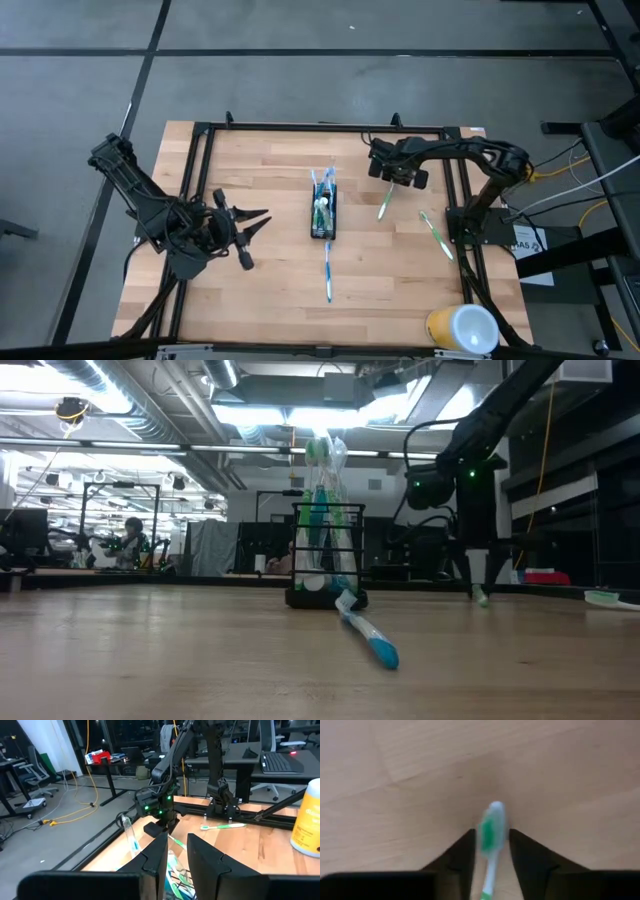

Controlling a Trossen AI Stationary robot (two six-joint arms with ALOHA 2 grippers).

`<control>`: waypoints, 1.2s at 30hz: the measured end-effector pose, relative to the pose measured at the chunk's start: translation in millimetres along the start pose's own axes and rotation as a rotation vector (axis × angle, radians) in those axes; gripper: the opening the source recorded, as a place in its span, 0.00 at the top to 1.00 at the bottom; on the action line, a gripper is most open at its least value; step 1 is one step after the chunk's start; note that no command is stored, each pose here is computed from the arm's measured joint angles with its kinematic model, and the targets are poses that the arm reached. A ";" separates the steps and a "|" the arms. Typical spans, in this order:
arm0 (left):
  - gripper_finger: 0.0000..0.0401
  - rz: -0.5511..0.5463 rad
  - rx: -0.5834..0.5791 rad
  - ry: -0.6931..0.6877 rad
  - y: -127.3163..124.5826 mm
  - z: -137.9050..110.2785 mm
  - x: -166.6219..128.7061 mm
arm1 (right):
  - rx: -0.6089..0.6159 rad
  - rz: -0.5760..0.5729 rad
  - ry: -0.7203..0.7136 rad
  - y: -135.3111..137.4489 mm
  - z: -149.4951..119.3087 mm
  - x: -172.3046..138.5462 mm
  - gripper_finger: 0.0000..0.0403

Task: Pick & Place toothbrushing station
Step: Put the green toothbrush into the black organizer

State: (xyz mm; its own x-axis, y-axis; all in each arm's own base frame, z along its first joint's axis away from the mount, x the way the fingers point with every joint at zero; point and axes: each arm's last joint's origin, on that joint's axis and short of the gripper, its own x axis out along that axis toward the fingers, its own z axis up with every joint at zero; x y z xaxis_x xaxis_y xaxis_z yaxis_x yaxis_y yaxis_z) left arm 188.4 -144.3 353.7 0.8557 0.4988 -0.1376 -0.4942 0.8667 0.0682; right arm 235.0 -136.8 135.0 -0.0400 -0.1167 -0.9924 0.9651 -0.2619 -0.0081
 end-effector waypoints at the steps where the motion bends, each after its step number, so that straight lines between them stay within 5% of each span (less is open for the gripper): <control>1: 0.83 0.000 0.001 0.000 0.2 0.0 0.0 | -0.008 0.005 0.001 1.0 0.1 0.7 0.74; 6: 0.83 0.022 0.001 -0.011 1.8 0.6 -1.5 | -0.077 0.019 -0.030 4.1 -1.5 0.8 0.96; 15: 0.87 0.086 -0.083 -0.090 35.5 3.7 -34.1 | -0.172 0.163 -0.280 8.0 -14.8 -35.6 0.96; 26: 0.97 0.019 -0.076 -0.015 49.8 -6.6 -37.3 | -0.299 0.782 -0.796 6.1 -76.0 -145.6 0.96; 36: 0.98 -0.174 0.059 0.280 50.6 -17.9 -23.8 | -0.384 1.311 -0.938 -9.0 -104.3 -118.0 0.96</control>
State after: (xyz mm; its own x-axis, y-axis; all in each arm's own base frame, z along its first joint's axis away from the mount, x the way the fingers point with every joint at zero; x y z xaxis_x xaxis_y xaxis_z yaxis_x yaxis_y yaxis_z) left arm 140.3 -112.5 342.8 0.8473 0.3279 -0.4178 -0.3273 0.9419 0.0755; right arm 258.0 -20.8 239.4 0.8049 -0.5898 0.0653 0.4641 0.6943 0.5500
